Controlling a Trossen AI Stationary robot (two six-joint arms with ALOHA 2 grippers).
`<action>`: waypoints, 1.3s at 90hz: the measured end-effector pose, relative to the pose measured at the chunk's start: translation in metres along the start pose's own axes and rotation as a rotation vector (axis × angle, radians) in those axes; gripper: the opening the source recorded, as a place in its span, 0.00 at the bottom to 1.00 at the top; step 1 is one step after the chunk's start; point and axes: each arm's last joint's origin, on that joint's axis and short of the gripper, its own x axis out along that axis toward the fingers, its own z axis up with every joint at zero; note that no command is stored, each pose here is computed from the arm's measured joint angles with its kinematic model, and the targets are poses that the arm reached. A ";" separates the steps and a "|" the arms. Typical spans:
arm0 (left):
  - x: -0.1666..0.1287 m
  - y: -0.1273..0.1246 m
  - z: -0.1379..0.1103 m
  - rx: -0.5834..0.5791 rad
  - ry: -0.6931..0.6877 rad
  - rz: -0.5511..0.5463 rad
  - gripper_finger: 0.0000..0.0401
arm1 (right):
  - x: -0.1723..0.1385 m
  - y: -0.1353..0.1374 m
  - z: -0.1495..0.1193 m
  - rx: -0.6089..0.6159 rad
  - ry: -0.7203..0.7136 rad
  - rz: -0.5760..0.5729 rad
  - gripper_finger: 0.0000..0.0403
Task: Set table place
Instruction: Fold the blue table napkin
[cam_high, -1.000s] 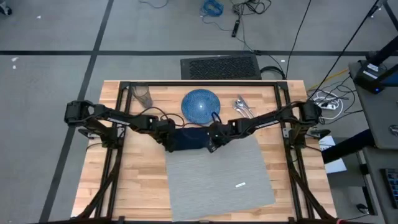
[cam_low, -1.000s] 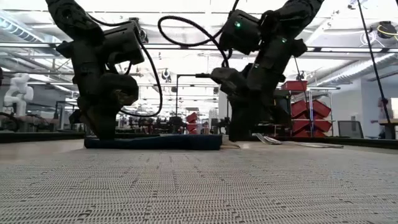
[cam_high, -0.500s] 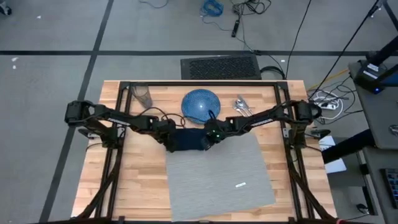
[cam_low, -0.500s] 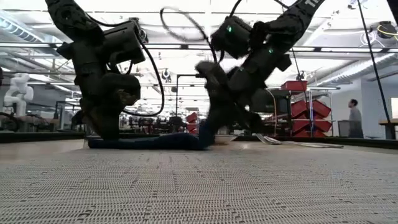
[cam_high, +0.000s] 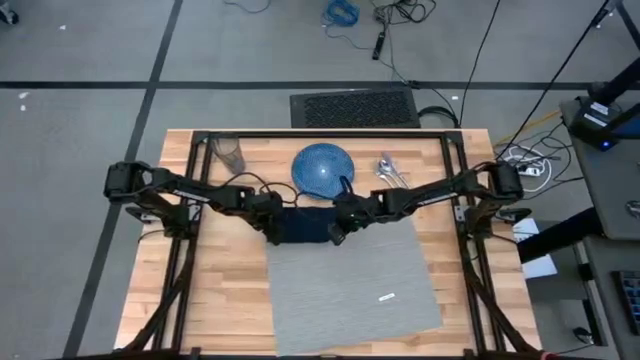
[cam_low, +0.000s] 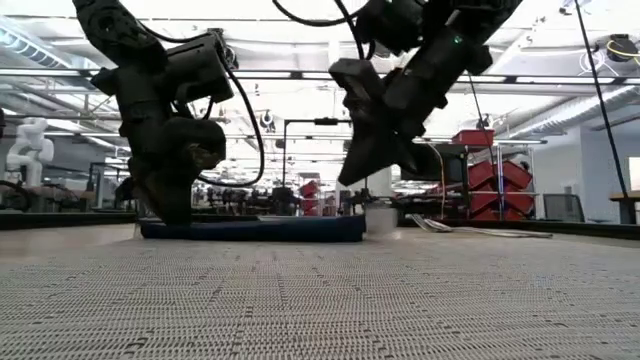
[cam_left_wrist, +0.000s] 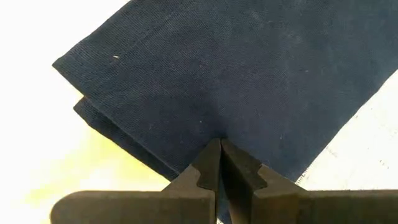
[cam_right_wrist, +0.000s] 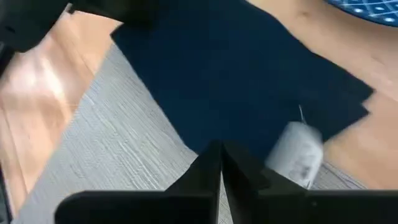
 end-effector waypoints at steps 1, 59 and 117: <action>0.000 0.000 0.000 0.000 0.000 0.000 0.00 | 0.000 0.000 0.000 0.000 0.002 -0.002 0.00; 0.000 0.000 -0.002 0.123 0.056 -0.035 0.00 | 0.000 0.006 -0.040 -0.004 0.112 -0.103 0.00; -0.045 -0.039 0.003 -0.123 -0.417 -0.162 0.00 | -0.001 0.006 -0.058 -0.017 0.172 -0.189 0.00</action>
